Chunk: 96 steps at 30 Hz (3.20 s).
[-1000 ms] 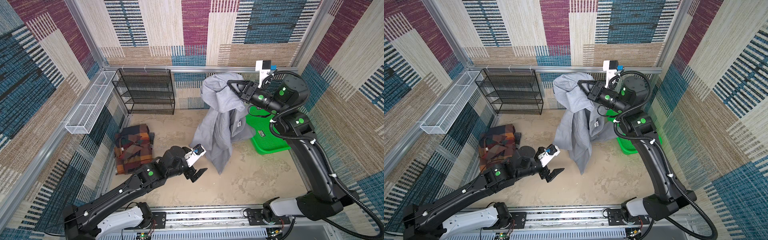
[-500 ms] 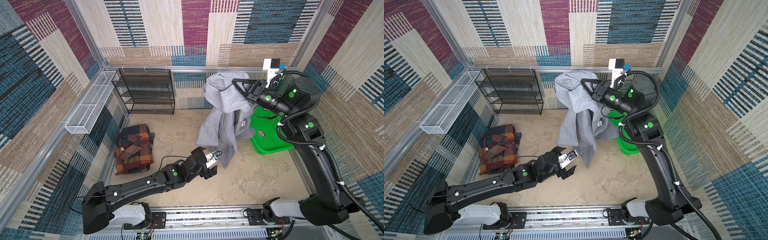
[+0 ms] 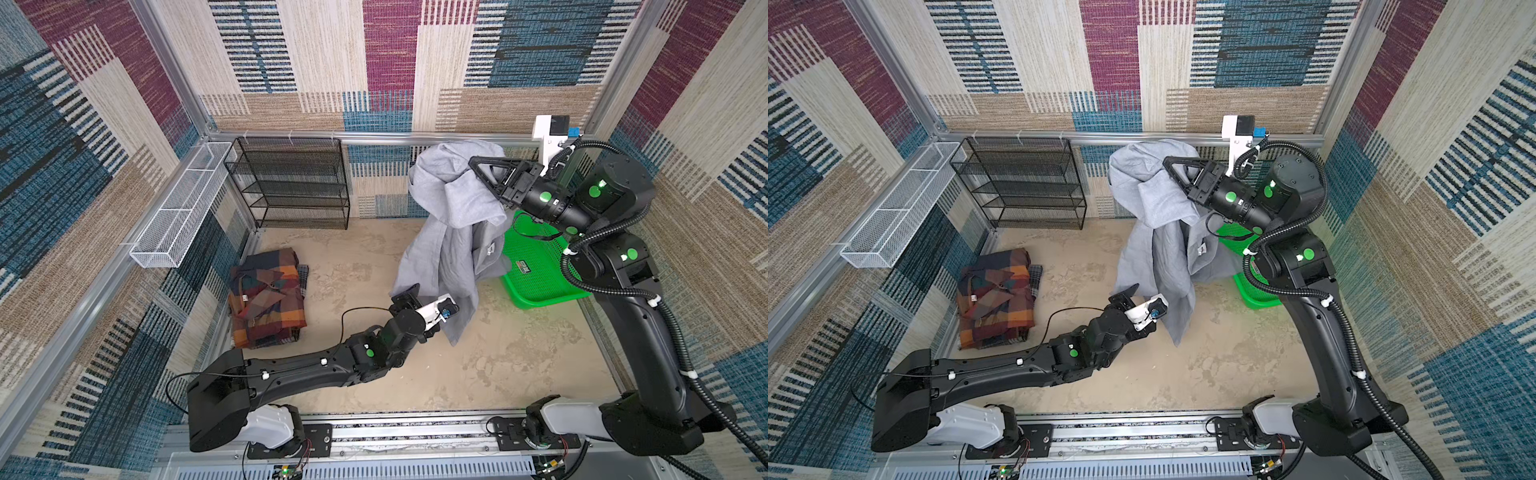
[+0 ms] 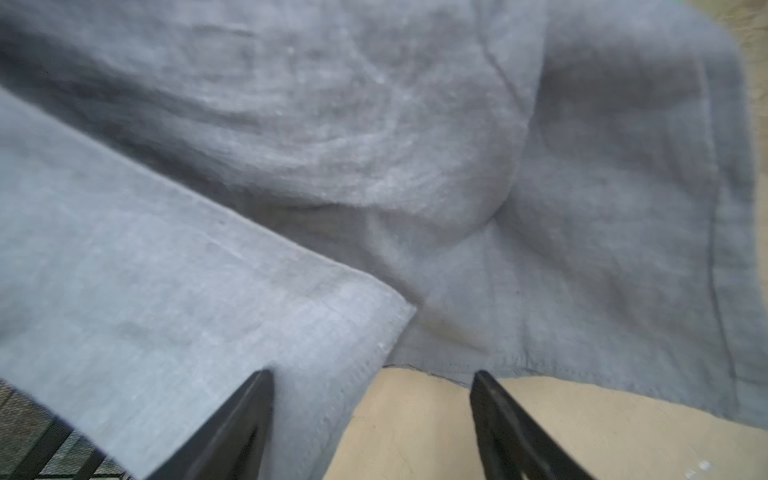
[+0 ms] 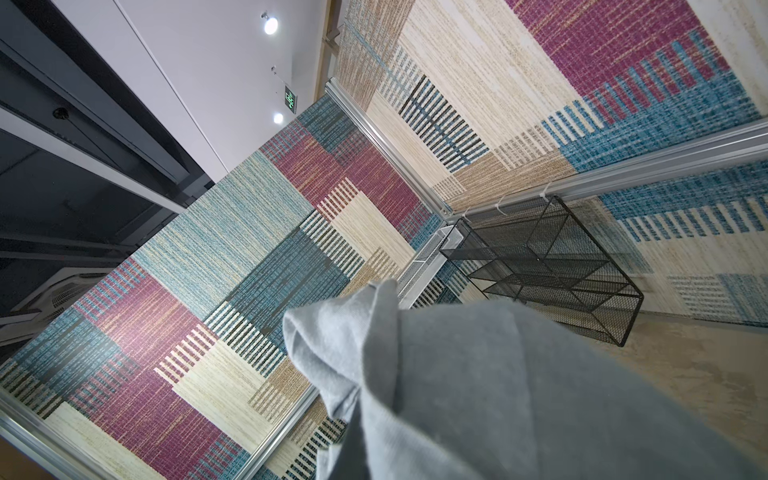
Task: Fold and stack the long sleeve shirts
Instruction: 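Reach the left gripper to the hanging shirt's lower edge and grasp it, then lift the shirt edge with the left gripper while the right gripper pulls away, stretching it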
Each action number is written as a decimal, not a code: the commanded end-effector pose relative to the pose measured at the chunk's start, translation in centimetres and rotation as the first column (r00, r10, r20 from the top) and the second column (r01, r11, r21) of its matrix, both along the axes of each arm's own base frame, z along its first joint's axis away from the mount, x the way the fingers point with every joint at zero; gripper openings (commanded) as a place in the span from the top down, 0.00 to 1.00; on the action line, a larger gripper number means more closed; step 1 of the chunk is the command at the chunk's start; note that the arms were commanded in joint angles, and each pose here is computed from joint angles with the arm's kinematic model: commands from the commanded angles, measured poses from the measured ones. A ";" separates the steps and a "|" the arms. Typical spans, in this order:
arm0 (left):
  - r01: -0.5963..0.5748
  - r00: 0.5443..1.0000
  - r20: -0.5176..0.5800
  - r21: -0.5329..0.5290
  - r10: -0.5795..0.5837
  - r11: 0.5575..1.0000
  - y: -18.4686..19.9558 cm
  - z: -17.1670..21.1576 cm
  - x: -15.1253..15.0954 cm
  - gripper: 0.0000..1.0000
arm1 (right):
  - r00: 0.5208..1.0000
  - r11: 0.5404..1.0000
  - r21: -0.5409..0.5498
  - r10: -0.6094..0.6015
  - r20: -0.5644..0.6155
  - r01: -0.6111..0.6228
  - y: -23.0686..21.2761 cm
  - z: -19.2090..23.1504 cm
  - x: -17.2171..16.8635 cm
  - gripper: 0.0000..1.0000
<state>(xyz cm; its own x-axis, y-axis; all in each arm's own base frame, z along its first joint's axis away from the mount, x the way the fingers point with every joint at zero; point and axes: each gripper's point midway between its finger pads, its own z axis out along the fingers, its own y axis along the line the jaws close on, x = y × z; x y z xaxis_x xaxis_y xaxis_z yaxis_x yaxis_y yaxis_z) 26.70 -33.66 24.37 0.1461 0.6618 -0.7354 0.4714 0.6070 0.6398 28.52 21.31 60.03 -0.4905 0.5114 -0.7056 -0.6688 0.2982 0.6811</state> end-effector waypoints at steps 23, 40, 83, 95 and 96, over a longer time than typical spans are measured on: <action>-0.152 0.963 0.230 0.030 0.141 0.988 -0.7 1.1 1.5 0.01 | 0.998 0.997 0.052 0.052 0.026 -0.053 -0.2 1.6 -2.3 1.00; -0.308 0.836 0.455 -0.073 0.306 0.949 0.6 6.1 2.3 0.52 | 0.997 0.995 0.065 0.072 0.043 -0.075 -0.6 2.1 -4.0 1.00; -0.274 0.948 -0.014 -0.549 0.319 0.790 21.0 21.4 6.4 1.00 | 0.993 0.996 0.032 -0.085 -0.083 0.088 -4.3 -10.6 9.3 1.00; -0.199 0.938 0.075 -0.682 0.338 0.704 24.0 33.7 15.2 1.00 | 0.953 0.998 -0.039 -0.040 0.301 0.054 -3.8 1.4 13.2 1.00; -0.174 0.939 0.102 -0.682 0.328 0.710 23.7 34.9 15.2 1.00 | 0.944 0.997 -0.041 -0.049 0.327 0.066 -3.8 2.2 13.4 1.00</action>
<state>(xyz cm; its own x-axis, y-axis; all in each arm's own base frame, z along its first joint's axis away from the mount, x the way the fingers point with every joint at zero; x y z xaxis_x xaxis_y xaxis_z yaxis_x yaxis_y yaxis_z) 41.82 -8.69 56.92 0.1961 0.0761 -0.9776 0.0787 0.9925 0.0930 42.60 17.07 60.21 -0.2781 0.5258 -0.8039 -0.7723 0.3752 0.5126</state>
